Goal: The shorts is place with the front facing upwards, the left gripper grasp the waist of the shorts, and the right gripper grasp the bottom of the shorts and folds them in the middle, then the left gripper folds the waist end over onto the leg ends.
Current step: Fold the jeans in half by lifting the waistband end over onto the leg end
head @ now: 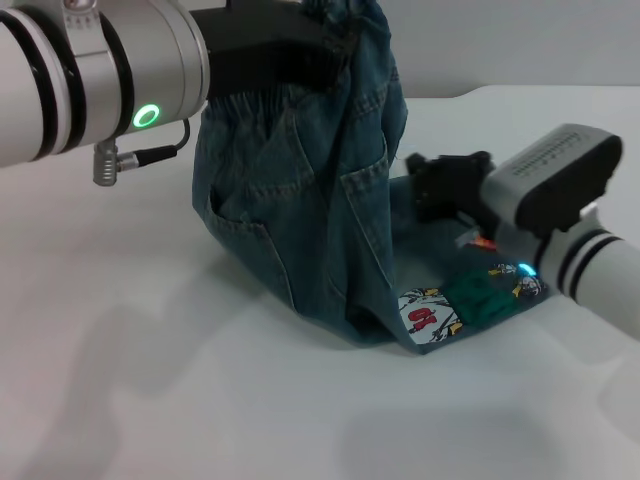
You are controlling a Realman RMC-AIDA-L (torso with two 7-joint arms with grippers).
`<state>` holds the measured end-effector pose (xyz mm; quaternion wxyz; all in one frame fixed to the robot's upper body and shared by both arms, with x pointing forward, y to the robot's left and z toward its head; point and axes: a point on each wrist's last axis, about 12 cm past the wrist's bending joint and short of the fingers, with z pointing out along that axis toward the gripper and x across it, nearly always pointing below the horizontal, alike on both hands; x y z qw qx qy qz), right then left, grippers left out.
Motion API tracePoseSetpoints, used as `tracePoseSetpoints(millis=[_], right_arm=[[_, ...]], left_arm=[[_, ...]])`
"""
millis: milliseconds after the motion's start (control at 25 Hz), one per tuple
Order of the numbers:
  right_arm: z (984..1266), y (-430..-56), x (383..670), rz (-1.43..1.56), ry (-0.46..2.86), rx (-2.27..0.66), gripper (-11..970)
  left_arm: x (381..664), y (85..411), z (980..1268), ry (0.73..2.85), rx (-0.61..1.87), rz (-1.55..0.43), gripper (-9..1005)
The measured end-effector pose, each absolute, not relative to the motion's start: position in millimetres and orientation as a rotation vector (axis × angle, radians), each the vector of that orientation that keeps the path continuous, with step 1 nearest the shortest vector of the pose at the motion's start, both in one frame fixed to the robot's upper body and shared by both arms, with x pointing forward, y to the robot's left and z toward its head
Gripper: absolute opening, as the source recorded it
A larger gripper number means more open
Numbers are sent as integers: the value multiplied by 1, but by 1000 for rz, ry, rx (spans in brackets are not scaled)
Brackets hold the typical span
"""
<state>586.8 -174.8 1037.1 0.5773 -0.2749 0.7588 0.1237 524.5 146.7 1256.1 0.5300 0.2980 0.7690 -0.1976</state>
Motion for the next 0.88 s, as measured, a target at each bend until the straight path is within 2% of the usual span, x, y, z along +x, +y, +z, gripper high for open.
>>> tracePoseSetpoints(millis=[280,320,360,520,880], right_arm=[[1032,-225,582,154,1794,-503,-1],[1034,-246,577,109,1778,-445,-1],[1034,-246,577,109,1778,-445,-1],[1048,-291,555,-3,1721,-320,-1],[1050,-331,528,-111,1723,-228,-1]], left_arm=[[523,141,1253,1827,719,-489,125],[523,139,1250,1827,720,-494,124],[523,136,1247,1828,721,-505,124],[522,128,1240,1829,734,-534,124],[521,104,1219,1822,743,-621,124]])
